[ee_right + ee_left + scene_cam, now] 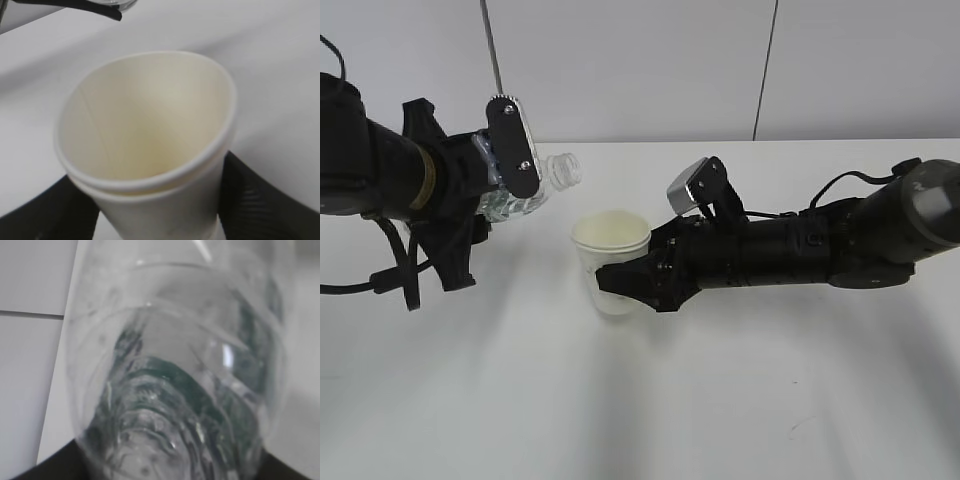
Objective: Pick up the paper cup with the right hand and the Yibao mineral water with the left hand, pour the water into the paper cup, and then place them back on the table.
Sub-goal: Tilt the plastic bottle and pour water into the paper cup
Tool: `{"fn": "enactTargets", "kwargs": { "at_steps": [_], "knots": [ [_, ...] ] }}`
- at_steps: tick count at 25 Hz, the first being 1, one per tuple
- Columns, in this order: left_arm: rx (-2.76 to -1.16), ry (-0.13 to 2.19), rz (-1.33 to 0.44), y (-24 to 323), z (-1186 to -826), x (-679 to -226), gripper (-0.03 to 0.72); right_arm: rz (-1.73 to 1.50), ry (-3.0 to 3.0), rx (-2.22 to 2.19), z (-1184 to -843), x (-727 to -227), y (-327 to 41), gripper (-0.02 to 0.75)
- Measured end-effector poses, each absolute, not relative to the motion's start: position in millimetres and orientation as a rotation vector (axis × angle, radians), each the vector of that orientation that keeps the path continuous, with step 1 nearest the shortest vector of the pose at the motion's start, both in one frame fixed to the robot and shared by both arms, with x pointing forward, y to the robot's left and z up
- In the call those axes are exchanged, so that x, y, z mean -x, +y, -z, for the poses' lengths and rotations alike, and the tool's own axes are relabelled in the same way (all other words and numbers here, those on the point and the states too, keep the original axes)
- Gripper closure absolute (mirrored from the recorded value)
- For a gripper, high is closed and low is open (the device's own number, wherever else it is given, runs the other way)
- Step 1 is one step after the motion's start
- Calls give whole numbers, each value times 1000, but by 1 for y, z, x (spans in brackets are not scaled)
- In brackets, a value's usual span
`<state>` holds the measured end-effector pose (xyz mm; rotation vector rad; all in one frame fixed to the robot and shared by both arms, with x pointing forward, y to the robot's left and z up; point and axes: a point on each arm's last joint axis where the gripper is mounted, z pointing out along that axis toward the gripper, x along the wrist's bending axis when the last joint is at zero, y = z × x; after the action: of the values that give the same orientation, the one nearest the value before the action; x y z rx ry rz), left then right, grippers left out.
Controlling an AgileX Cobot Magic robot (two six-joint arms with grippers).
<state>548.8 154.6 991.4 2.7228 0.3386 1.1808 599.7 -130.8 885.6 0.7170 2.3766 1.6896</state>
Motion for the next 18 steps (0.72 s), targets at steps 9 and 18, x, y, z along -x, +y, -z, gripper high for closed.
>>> {"fn": "enactTargets", "kwargs": {
  "at_steps": [9, 18],
  "knots": [
    [-2735, 323, -1198, 156, -992, -549, 353, -1732, 2361, -714, -890, -601, -129, 226],
    [-2754, 334, -1207, 158, -992, -549, 354, -1770, 2360, -689, -896, -602, -117, 226]
  ]
}}
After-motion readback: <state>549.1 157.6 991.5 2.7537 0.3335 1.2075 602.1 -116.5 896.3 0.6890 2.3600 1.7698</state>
